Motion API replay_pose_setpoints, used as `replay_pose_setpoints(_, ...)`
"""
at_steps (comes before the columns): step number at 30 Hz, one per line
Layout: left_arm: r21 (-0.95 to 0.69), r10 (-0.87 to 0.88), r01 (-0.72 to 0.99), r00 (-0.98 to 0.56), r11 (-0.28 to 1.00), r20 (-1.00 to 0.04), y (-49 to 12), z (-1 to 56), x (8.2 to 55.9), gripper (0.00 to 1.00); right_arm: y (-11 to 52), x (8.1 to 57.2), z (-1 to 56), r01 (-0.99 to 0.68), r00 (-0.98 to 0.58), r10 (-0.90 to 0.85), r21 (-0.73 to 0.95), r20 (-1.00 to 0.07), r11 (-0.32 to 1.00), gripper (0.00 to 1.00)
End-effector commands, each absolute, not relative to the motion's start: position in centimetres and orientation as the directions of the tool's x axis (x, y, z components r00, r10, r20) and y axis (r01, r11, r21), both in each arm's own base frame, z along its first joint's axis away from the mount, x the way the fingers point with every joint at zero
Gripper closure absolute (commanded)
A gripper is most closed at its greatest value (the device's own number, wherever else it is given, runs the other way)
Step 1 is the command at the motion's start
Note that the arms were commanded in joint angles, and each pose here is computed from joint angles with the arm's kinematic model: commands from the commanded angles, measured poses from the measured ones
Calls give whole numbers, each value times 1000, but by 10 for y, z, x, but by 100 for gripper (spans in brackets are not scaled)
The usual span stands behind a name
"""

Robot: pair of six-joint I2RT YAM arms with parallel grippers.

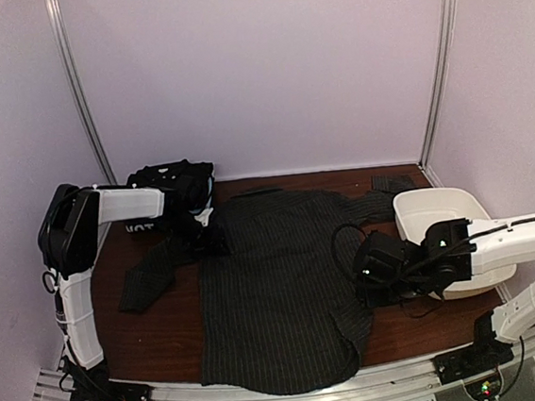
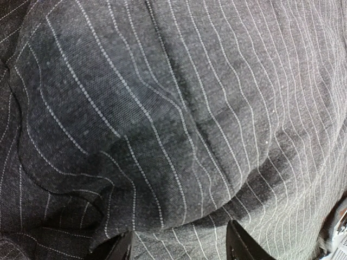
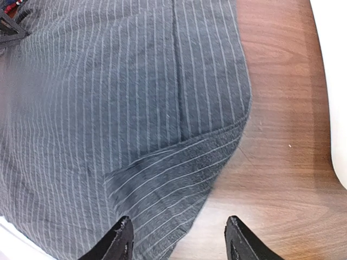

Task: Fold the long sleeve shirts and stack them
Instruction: Flatten out the crumpled shirt at the center of the board.

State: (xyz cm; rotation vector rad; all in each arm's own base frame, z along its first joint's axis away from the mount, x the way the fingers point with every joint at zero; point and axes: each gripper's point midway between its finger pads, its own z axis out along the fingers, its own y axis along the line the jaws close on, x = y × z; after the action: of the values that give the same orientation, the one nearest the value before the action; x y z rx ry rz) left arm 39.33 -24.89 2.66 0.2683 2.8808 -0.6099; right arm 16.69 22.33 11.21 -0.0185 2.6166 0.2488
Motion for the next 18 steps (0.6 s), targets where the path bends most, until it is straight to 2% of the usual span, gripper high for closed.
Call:
replay_pose_setpoints(1, -326, 144, 180, -981, 928, -133, -229, -6, 382, 41, 236, 179, 132, -70, -834, 29, 158, -550, 985, 41)
replay_pose_setpoints(4, -325, 146, 180, -981, 928, -128, -228, -9, 382, 41, 254, 182, 129, -105, -833, 4, 166, -553, 981, 41)
replay_pose_setpoints(12, -324, 149, 181, -981, 928, -123, -228, -10, 380, 42, 294, 193, 90, -176, -847, -125, 51, -517, 983, 51)
replay_pose_setpoints(18, -321, 152, 184, -981, 929, -121, -227, -11, 380, 42, 308, 202, 67, -191, -850, -168, -4, -500, 982, 54)
